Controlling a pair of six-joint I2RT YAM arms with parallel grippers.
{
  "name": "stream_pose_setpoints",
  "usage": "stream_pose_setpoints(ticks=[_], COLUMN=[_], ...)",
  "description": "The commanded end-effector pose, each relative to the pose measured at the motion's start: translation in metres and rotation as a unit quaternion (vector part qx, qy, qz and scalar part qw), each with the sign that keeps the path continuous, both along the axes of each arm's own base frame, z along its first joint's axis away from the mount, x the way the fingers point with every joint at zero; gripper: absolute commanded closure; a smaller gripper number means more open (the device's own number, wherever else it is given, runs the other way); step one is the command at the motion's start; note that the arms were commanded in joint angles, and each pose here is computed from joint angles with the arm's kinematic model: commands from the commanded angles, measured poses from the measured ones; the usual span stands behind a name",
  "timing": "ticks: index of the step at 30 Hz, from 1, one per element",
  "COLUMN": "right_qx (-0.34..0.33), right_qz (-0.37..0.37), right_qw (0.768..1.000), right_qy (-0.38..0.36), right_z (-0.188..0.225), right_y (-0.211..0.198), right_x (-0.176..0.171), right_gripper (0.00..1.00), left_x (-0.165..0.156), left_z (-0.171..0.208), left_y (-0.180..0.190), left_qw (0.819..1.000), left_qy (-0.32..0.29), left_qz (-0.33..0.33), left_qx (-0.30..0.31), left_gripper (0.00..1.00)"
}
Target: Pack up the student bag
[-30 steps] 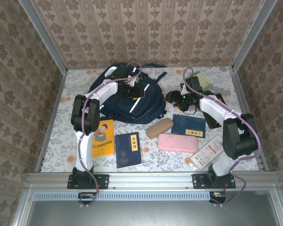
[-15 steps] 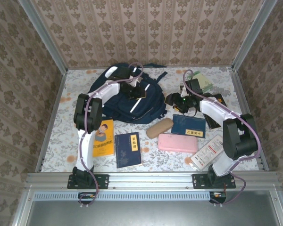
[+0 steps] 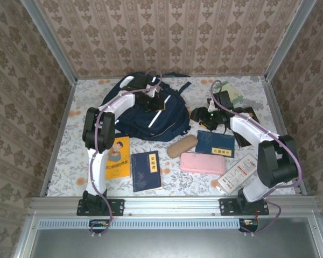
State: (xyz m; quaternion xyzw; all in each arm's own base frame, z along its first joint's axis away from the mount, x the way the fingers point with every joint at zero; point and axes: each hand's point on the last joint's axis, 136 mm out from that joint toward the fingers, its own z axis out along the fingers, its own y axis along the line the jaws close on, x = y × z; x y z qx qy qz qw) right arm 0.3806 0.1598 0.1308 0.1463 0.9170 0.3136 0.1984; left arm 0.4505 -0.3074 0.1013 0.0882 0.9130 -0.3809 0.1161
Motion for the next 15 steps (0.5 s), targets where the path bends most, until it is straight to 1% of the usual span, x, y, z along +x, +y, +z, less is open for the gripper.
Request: stream_pose_setpoints(ticks=[1, 3, 6, 9, 15], right_qx=[-0.023, -0.028, -0.056, -0.085, -0.163], right_qz=[0.002, 0.011, 0.028, 0.043, 0.081], right_qw=[1.000, 0.999, 0.997, 0.994, 0.979], right_qy=[-0.019, -0.026, -0.043, -0.052, -0.095], right_z=[0.024, 0.033, 0.043, 0.052, 0.070], right_y=[-0.007, -0.007, -0.009, -0.013, -0.016], right_x=[-0.009, -0.017, -0.030, -0.046, -0.069], right_gripper=[0.36, 0.37, 0.36, 0.34, 0.31], left_x=[0.016, 0.022, 0.028, 0.028, 0.035], left_z=[0.076, 0.089, 0.105, 0.120, 0.140], left_y=[0.010, 0.019, 0.027, 0.025, 0.033], left_qw=[0.997, 0.997, 0.995, 0.994, 0.991], left_qy=[-0.060, -0.064, -0.063, -0.066, -0.069], left_qz=[0.007, 0.019, 0.035, 0.032, 0.053], left_qx=[-0.037, -0.047, -0.070, -0.087, -0.103], left_gripper=[1.00, 1.00, 1.00, 1.00, 1.00])
